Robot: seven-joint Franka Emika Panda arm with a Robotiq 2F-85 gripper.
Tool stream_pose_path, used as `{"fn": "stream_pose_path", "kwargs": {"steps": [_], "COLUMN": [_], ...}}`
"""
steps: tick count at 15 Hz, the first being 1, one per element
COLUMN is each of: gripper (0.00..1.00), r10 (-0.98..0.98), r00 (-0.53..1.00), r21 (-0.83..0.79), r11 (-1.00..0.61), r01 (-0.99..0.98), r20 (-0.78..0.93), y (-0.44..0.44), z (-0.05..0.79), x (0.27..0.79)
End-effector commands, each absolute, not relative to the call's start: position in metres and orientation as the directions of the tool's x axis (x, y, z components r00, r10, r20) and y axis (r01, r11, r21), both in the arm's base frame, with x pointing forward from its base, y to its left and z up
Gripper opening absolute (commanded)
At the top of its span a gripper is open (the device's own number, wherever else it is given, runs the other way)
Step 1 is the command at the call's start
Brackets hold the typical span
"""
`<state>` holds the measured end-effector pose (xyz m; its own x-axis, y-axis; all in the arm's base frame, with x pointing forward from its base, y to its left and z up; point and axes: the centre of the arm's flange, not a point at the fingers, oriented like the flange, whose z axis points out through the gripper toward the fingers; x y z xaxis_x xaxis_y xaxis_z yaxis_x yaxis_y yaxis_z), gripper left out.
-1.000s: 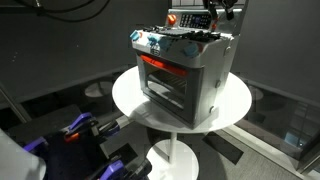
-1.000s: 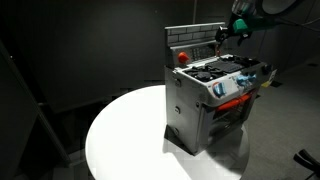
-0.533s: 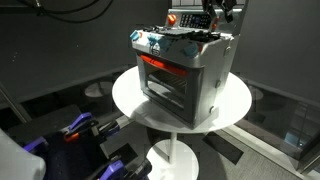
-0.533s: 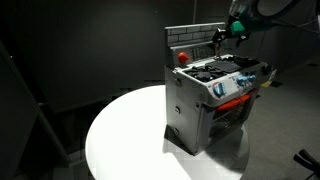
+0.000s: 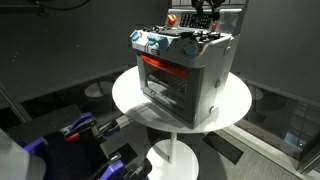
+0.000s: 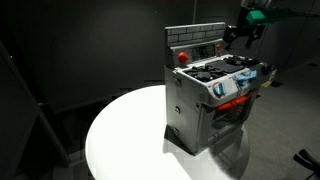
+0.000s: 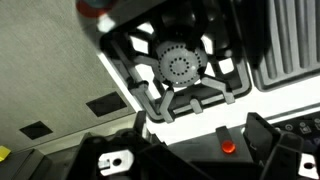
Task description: Press a button on the stove
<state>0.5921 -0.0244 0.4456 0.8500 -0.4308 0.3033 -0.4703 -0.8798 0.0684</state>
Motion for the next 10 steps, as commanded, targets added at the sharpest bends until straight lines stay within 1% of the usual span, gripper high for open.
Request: {"fn": "stream_pose_path", "kwargs": {"steps": [1, 10], "gripper": [1.0, 1.0], "r10": [-0.395, -0.262], "r00": [0.89, 0.962], "r21": [0.071, 0.029], "r11": [-0.905, -0.964], "r01": [-0.42, -0.265], "r20": [0.228, 0.079], "y": [-0.021, -0.006], "z": [0.461, 0.455], "x": [0.546, 0.472]}}
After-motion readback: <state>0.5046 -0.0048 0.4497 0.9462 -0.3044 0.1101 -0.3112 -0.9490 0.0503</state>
